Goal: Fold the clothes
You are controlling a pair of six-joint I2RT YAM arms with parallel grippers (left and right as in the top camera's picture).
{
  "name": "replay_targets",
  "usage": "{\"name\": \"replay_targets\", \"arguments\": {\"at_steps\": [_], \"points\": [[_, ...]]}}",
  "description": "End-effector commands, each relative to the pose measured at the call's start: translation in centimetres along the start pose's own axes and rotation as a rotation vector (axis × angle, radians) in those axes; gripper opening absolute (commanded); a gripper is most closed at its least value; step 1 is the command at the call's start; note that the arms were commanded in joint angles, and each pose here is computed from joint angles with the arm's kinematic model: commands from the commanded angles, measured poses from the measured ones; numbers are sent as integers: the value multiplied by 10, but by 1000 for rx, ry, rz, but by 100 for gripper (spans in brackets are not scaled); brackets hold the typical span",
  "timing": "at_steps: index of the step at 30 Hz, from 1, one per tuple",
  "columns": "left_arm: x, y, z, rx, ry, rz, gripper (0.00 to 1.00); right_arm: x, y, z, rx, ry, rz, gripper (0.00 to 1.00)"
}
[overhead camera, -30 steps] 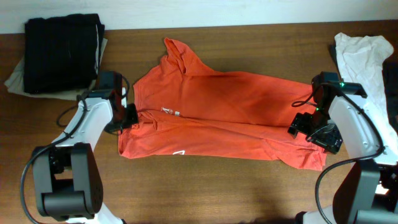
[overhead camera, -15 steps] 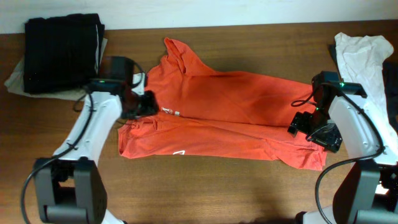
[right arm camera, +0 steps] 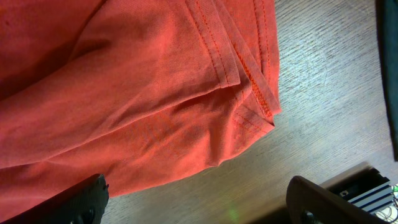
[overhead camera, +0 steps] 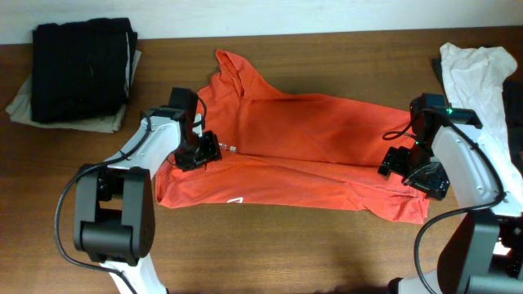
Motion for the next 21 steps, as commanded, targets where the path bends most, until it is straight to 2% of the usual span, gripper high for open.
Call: {"name": "replay_targets", "arguments": {"at_steps": [1,4,7,9,11,13,21], "points": [[-6,-3,0,8,2,-29,55,2,3,-1,-4,-5,-7,95],[-7,-3,-1,12,-18,-35,45,2,3,-1,-4,-5,-7,95],[-9,-3,-2,17,-23,-44,40,2,3,-1,-5,-5,-6,95],[-10,-3,-3,22,-26,-52,25,2,3,-1,-4,-5,-6,95],[-14,-3,-5,34,-38,-70,22,2,3,-1,-4,-4,-5,95],[-17,-2,-7,46,-43,-91,11,2,3,-1,-4,-4,-5,95],[-40,2,-18,88,-71,-236,11,5,3,-2,0,-2,9,95]]}}
Point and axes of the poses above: each gripper's point midway between its finger pads, its own y axis back along the fingers, its own z axis along the line the jaws close on, x = y × z, the point moved 7 cm from there along y, back along the fingers, and after that the axes turned 10 degrees about y, right-handed, at the moved point
